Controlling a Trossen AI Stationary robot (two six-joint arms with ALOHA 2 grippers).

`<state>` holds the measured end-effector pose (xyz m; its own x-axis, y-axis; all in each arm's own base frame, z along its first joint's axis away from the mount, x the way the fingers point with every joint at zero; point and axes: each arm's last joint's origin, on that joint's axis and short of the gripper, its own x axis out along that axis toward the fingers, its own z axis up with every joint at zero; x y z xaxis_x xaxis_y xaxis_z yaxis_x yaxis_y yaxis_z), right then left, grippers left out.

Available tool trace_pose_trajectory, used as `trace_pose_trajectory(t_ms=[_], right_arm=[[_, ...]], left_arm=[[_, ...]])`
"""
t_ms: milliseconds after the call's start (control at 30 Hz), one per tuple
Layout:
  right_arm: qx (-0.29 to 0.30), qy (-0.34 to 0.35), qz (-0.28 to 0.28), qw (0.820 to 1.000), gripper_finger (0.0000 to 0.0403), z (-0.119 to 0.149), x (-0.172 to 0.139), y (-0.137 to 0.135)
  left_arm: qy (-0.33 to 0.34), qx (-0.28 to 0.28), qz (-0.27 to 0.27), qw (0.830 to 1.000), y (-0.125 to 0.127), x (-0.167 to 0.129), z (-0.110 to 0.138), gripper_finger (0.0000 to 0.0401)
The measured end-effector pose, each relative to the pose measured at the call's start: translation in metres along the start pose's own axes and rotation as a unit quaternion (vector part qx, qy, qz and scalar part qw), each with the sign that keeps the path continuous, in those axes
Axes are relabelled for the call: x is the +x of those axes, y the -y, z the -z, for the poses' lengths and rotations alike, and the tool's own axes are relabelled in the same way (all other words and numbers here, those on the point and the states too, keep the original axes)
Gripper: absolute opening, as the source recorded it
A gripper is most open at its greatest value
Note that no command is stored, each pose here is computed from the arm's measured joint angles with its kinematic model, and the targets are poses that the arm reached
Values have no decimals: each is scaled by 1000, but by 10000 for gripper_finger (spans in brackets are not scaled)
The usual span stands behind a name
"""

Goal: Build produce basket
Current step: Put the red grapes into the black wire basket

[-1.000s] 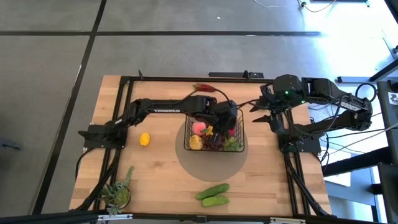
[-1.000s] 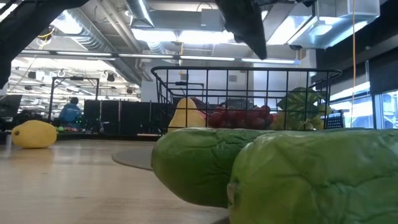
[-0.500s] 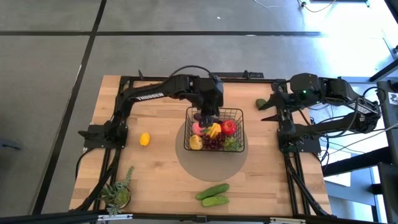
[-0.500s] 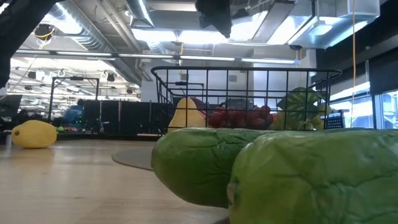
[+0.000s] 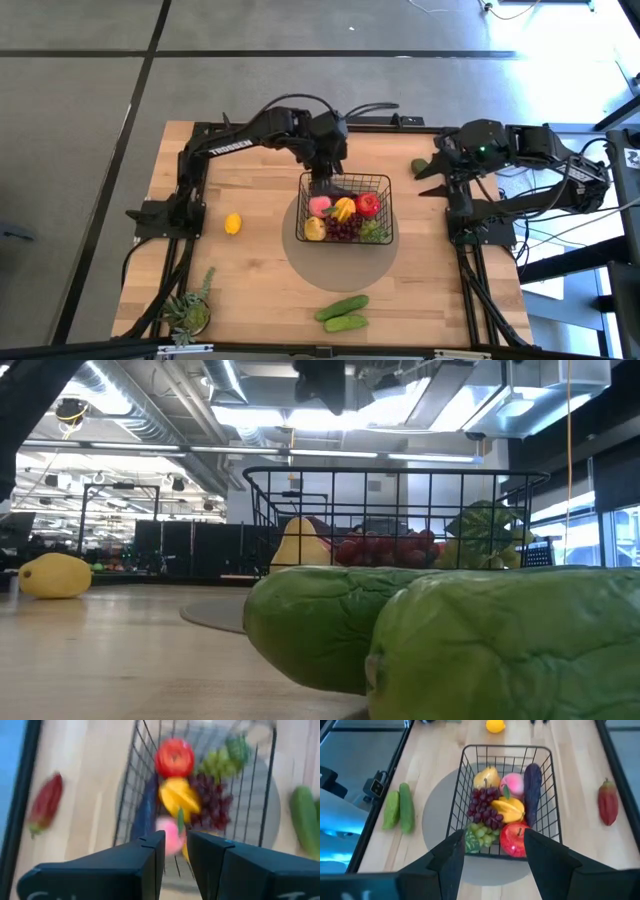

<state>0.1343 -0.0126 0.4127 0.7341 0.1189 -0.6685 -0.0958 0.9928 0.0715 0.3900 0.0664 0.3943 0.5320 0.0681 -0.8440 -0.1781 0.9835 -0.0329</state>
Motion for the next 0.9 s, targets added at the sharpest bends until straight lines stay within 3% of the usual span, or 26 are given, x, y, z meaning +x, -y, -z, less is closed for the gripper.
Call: trace_pose_trajectory(t_ms=[367,600,900], right_arm=[[7,-25,-75,997,199,-6,16,-1],[-18,-60,-130,989,199,-11,36,-15],[1,-127,-105,986,199,-19,73,-27]], left_arm=[[-15,12,20,1000,34,-28,14,70],[-6,15,28,999,46,-53,23,70],[-34,-27,3,999,44,-85,45,70]])
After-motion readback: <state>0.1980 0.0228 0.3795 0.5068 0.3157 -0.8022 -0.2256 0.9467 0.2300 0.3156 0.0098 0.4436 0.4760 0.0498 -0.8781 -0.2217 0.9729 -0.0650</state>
